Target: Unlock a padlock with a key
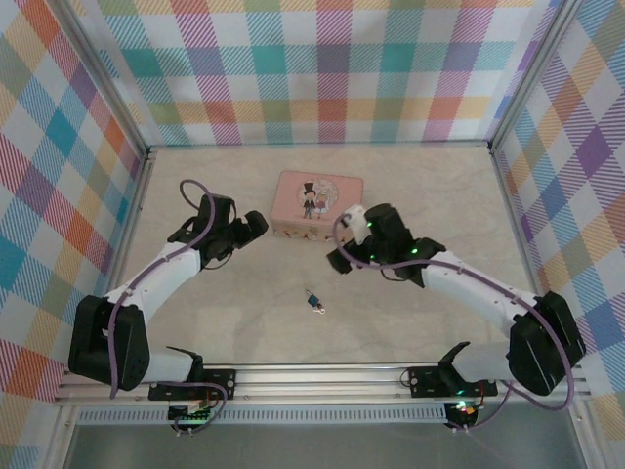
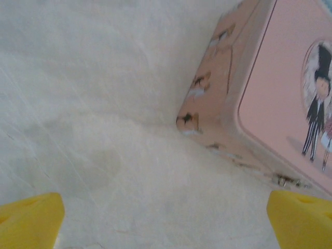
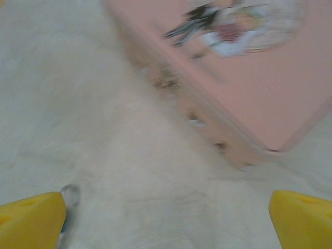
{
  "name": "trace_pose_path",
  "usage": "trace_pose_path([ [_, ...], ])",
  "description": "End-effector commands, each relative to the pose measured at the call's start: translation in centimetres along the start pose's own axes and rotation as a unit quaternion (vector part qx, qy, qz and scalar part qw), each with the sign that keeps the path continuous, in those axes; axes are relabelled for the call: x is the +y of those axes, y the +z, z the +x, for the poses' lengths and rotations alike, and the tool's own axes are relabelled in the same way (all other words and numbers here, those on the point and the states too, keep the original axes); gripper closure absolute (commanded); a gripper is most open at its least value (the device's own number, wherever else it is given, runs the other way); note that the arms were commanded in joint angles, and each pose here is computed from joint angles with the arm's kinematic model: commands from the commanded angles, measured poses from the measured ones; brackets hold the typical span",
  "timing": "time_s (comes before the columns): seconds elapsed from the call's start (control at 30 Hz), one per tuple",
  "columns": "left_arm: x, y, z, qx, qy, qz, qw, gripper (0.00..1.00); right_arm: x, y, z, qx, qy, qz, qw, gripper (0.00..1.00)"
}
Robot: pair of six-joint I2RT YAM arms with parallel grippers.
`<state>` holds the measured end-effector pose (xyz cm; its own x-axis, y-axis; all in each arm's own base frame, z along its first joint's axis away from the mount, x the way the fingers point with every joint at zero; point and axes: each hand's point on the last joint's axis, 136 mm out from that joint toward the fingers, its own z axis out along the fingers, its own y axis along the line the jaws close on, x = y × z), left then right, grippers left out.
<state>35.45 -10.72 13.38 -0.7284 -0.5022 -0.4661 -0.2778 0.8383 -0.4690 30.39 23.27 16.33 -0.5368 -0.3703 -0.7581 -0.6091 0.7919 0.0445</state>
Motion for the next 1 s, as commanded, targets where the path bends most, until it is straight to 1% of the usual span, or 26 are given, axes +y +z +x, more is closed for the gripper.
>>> trace_pose_path([
  [0.0, 0.9, -1.7, -3.0, -0.055, 0.045, -0.058, 0.996, 0.00, -4.7, -1.6, -2.3, -0.048, 0.098, 0.080, 0.991, 0.00],
  [0.07, 1.5, -2.3, -4.5, -0.092, 0.072, -0.083, 0.990, 0.00, -8.7, -2.7, -2.4, -0.065, 0.142, 0.158, 0.975, 0.00],
  [0.13, 2.4, -3.0, -6.0, -0.138, 0.101, -0.109, 0.979, 0.00, -12.1, -4.0, -2.1, -0.079, 0.186, 0.211, 0.956, 0.00],
  [0.17, 3.3, -3.6, -6.6, -0.162, 0.108, -0.133, 0.972, 0.00, -13.6, -4.7, -1.9, -0.091, 0.203, 0.224, 0.949, 0.00],
  [0.2, 3.5, -4.1, -7.5, -0.188, 0.114, -0.140, 0.965, 0.00, -14.8, -5.1, -1.6, -0.101, 0.213, 0.239, 0.942, 0.00],
  [0.27, 5.6, -4.8, -8.5, -0.217, 0.118, -0.183, 0.952, 0.00, -17.8, -6.5, -0.5, -0.123, 0.219, 0.311, 0.917, 0.00],
  [0.37, 9.1, -4.6, -8.9, -0.211, 0.119, -0.237, 0.941, 0.00, -20.4, -7.8, 2.0, -0.129, 0.201, 0.386, 0.891, 0.00],
  [0.43, 11.0, -3.8, -8.6, -0.200, 0.124, -0.251, 0.939, 0.00, -21.7, -8.3, 4.0, -0.113, 0.209, 0.409, 0.881, 0.01],
  [0.5, 12.5, -2.9, -8.3, -0.206, 0.123, -0.260, 0.935, 0.00, -22.7, -8.2, 6.0, -0.092, 0.229, 0.423, 0.872, 0.00],
  [0.57, 13.2, -1.6, -8.1, -0.223, 0.122, -0.245, 0.935, 0.00, -23.5, -7.6, 7.2, -0.092, 0.227, 0.431, 0.868, 0.00],
  [0.67, 12.9, 0.1, -8.2, -0.255, 0.115, -0.203, 0.938, 0.00, -23.9, -6.2, 7.9, -0.126, 0.204, 0.432, 0.870, 0.00],
  [0.7, 12.7, 0.7, -8.0, -0.252, 0.129, -0.194, 0.939, 0.00, -24.0, -5.9, 7.8, -0.143, 0.199, 0.430, 0.869, 0.00],
  [0.77, 13.0, 1.7, -8.0, -0.257, 0.140, -0.197, 0.936, 0.00, -24.0, -4.7, 8.0, -0.146, 0.179, 0.423, 0.876, 0.00],
  [0.8, 13.2, 1.7, -8.1, -0.259, 0.143, -0.203, 0.933, 0.00, -24.1, -4.5, 7.8, -0.159, 0.172, 0.420, 0.877, 0.00],
  [0.83, 12.9, 1.5, -8.4, -0.275, 0.150, -0.197, 0.929, 0.00, -24.0, -4.4, 7.7, -0.177, 0.161, 0.418, 0.877, 0.00],
  [0.87, 12.7, 1.4, -8.4, -0.294, 0.154, -0.181, 0.926, 0.00, -23.6, -4.2, 7.6, -0.193, 0.151, 0.407, 0.880, 0.00],
  [0.9, 12.8, 1.7, -8.0, -0.294, 0.156, -0.170, 0.928, 0.00, -23.4, -3.6, 7.8, -0.193, 0.147, 0.394, 0.887, 0.00],
  [0.93, 12.5, 1.8, -7.9, -0.305, 0.164, -0.161, 0.924, 0.00, -23.2, -3.1, 7.5, -0.195, 0.134, 0.384, 0.893, 0.00],
  [0.97, 12.0, 2.3, -7.4, -0.292, 0.180, -0.146, 0.928, 0.00, -23.1, -2.7, 7.5, -0.185, 0.134, 0.373, 0.899, 0.00],
])
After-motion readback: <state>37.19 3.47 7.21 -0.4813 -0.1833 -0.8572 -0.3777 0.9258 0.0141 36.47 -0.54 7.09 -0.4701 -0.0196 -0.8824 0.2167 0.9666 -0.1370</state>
